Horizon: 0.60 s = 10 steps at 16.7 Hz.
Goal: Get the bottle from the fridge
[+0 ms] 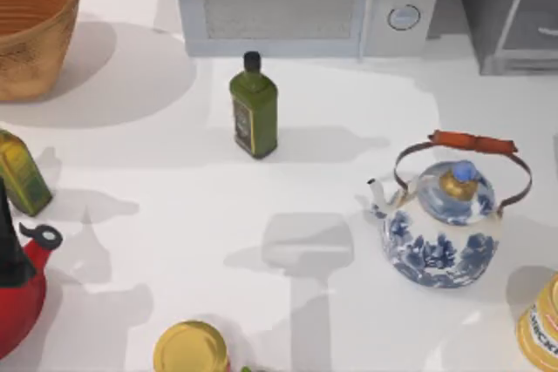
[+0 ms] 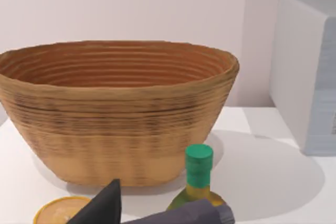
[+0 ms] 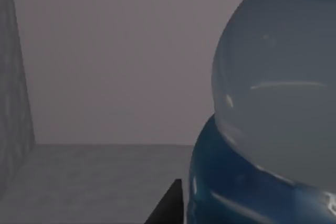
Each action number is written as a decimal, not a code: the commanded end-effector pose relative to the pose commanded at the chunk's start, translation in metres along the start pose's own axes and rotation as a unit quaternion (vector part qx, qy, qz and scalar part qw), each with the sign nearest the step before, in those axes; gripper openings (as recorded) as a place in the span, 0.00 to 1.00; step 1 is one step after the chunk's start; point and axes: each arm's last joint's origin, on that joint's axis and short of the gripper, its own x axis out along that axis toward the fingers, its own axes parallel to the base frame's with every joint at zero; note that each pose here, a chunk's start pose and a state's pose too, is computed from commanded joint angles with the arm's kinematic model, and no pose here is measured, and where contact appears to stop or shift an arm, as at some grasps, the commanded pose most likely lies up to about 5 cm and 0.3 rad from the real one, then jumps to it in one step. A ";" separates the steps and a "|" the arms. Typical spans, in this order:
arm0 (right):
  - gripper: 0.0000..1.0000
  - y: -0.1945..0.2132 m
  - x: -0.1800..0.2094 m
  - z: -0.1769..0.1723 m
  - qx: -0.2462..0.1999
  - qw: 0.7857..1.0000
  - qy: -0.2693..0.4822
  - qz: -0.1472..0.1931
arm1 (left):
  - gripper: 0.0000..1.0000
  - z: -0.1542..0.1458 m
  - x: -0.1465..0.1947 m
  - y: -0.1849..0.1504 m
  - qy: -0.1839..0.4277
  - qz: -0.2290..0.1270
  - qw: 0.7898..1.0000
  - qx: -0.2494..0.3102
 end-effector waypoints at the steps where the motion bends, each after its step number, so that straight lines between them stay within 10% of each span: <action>1: 0.00 0.000 0.000 0.006 0.000 1.000 -0.001 0.000 | 1.00 0.000 0.000 0.000 0.000 0.000 1.000 0.000; 10: 0.00 0.000 -0.001 0.028 0.001 1.000 0.001 0.000 | 1.00 0.000 0.000 0.000 0.000 0.000 1.000 0.000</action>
